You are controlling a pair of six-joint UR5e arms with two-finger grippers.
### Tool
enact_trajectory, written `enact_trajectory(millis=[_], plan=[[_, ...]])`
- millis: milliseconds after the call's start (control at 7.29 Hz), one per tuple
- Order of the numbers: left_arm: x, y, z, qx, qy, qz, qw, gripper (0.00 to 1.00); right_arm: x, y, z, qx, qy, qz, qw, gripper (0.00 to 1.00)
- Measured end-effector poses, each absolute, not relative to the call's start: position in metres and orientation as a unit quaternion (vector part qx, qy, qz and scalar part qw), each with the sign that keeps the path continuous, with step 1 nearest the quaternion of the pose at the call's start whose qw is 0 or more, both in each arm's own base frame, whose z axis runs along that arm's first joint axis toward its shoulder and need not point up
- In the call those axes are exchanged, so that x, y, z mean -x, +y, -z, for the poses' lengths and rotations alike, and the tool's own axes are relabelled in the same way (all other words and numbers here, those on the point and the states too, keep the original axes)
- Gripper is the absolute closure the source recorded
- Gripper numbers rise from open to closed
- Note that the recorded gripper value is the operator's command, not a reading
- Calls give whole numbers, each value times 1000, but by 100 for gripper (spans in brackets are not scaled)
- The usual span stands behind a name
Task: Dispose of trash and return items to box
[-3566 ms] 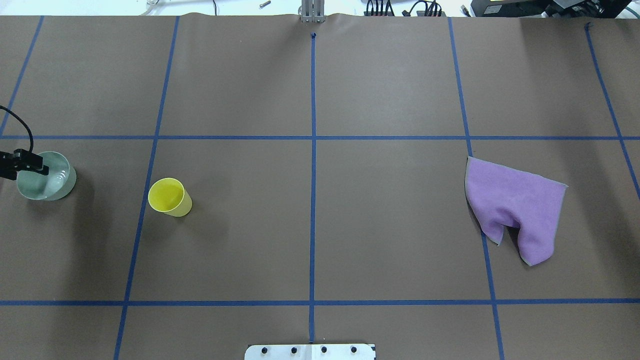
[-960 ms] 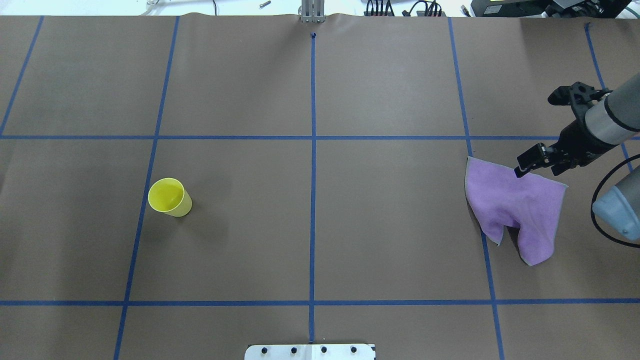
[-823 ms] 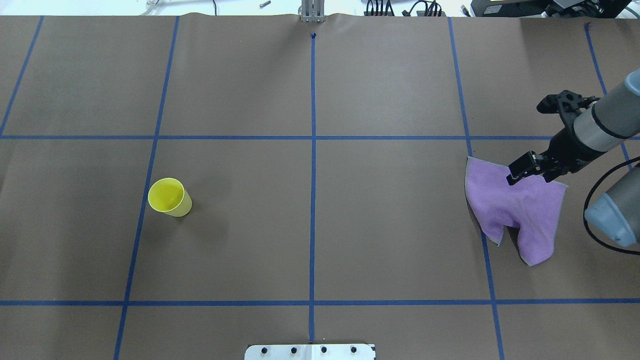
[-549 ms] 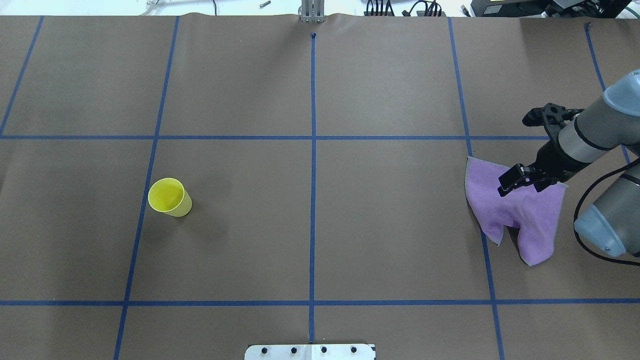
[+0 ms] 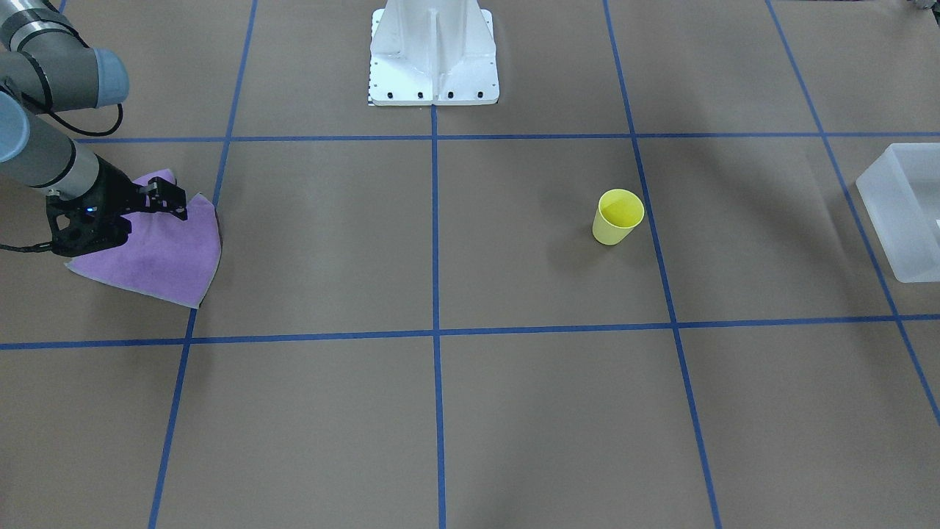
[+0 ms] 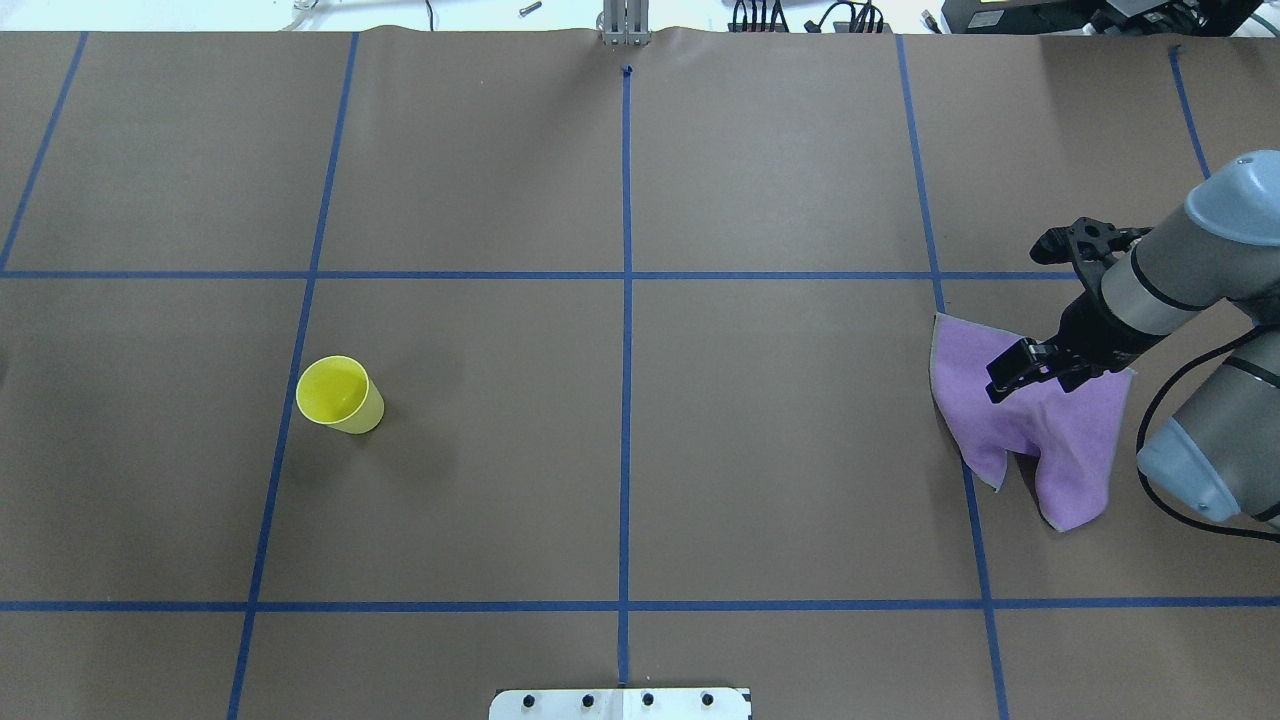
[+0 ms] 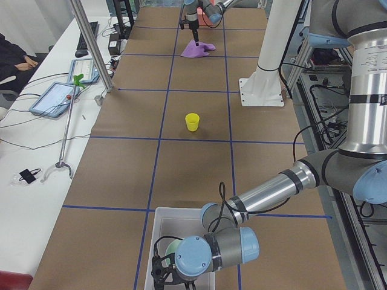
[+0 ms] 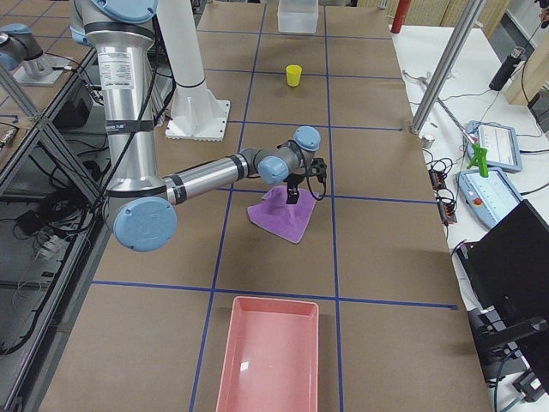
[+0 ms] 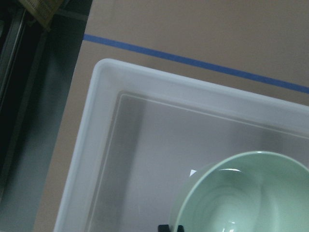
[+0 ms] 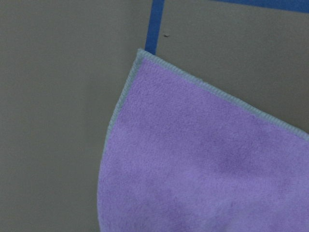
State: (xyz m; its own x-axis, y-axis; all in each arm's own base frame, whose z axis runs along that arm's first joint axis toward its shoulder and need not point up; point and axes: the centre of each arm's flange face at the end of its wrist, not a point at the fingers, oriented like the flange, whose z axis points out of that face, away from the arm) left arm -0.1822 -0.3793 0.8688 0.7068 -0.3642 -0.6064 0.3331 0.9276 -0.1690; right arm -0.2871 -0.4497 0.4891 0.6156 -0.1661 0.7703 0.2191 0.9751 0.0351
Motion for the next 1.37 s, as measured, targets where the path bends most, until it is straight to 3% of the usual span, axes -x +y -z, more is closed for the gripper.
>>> enact_trajectory(millis=[549, 686, 823, 1371], plan=[[175, -379, -877, 31, 348, 268, 898, 100, 292, -451, -487, 28, -424, 110, 899, 0], [168, -383, -875, 35, 356, 265, 895, 91, 292, -451, -487, 28, -423, 110, 899, 0], [160, -386, -874, 39, 360, 258, 896, 3, 292, -451, -488, 28, -422, 109, 900, 0], [146, -390, -870, 18, 367, 231, 901, 1, 302, -448, -495, 29, -411, 113, 904, 1]])
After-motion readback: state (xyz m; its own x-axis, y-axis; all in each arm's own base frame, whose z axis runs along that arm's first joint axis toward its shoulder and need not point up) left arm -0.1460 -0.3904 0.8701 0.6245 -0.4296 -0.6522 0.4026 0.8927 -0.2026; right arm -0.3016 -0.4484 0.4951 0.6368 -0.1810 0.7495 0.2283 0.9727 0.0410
